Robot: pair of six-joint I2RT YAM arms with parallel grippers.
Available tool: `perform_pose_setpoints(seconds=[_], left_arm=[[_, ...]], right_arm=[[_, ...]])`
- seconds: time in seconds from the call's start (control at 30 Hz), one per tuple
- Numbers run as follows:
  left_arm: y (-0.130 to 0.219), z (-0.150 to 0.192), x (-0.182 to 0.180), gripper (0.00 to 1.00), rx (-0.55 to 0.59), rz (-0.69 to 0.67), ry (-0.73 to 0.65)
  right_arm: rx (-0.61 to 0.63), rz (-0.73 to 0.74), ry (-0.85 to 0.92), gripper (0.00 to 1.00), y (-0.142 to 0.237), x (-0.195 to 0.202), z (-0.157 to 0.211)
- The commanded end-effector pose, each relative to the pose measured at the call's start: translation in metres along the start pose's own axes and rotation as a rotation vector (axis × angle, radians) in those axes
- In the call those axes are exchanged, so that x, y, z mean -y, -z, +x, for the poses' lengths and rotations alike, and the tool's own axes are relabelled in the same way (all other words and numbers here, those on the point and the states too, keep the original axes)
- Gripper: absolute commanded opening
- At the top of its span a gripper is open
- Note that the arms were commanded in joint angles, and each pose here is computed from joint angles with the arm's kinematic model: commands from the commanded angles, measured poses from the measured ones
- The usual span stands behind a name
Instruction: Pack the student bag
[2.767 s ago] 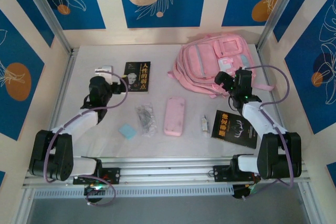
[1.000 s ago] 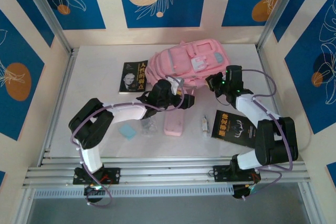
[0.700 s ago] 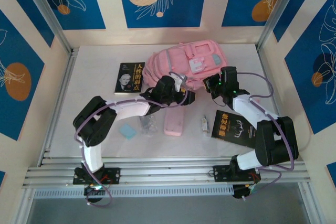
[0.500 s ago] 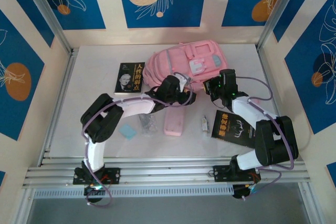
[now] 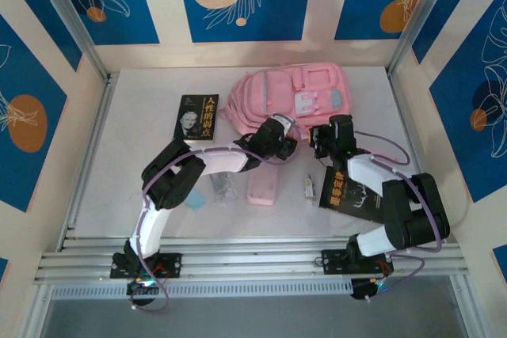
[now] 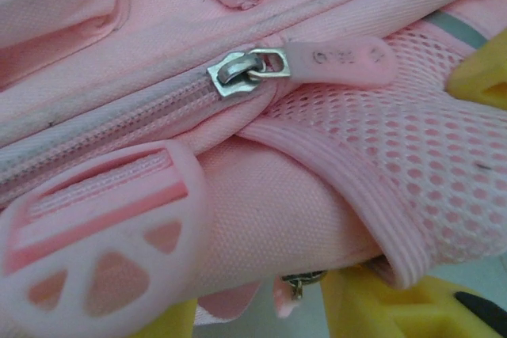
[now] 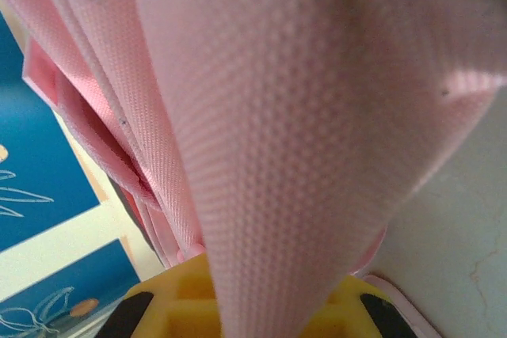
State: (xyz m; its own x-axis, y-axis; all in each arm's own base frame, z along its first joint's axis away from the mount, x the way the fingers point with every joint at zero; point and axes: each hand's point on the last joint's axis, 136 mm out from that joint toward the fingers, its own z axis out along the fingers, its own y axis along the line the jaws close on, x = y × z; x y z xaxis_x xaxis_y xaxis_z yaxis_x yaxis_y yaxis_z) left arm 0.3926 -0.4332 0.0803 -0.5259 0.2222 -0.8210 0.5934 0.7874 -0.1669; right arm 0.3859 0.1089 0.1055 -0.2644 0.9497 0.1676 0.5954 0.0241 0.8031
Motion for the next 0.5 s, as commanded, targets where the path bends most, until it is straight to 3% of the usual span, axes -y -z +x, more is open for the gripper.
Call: perform_pose_setpoints(seconds=[0.0, 0.27, 0.4, 0.47], left_arm=[[-0.011, -0.027, -0.002, 0.42, 0.117, -0.032, 0.012], [-0.01, -0.033, 0.025, 0.33, 0.162, 0.126, -0.001], [-0.012, -0.033, 0.028, 0.44, 0.172, 0.158, -0.004], [-0.015, -0.031, 0.025, 0.42, 0.175, 0.159, 0.003]], right_arm=[[-0.173, -0.073, -0.05, 0.0, 0.01, -0.019, 0.044], [-0.17, -0.079, -0.108, 0.0, 0.01, -0.016, 0.042], [-0.177, -0.082, -0.139, 0.0, 0.012, -0.017, 0.04], [-0.181, -0.087, -0.147, 0.0, 0.014, -0.019, 0.04]])
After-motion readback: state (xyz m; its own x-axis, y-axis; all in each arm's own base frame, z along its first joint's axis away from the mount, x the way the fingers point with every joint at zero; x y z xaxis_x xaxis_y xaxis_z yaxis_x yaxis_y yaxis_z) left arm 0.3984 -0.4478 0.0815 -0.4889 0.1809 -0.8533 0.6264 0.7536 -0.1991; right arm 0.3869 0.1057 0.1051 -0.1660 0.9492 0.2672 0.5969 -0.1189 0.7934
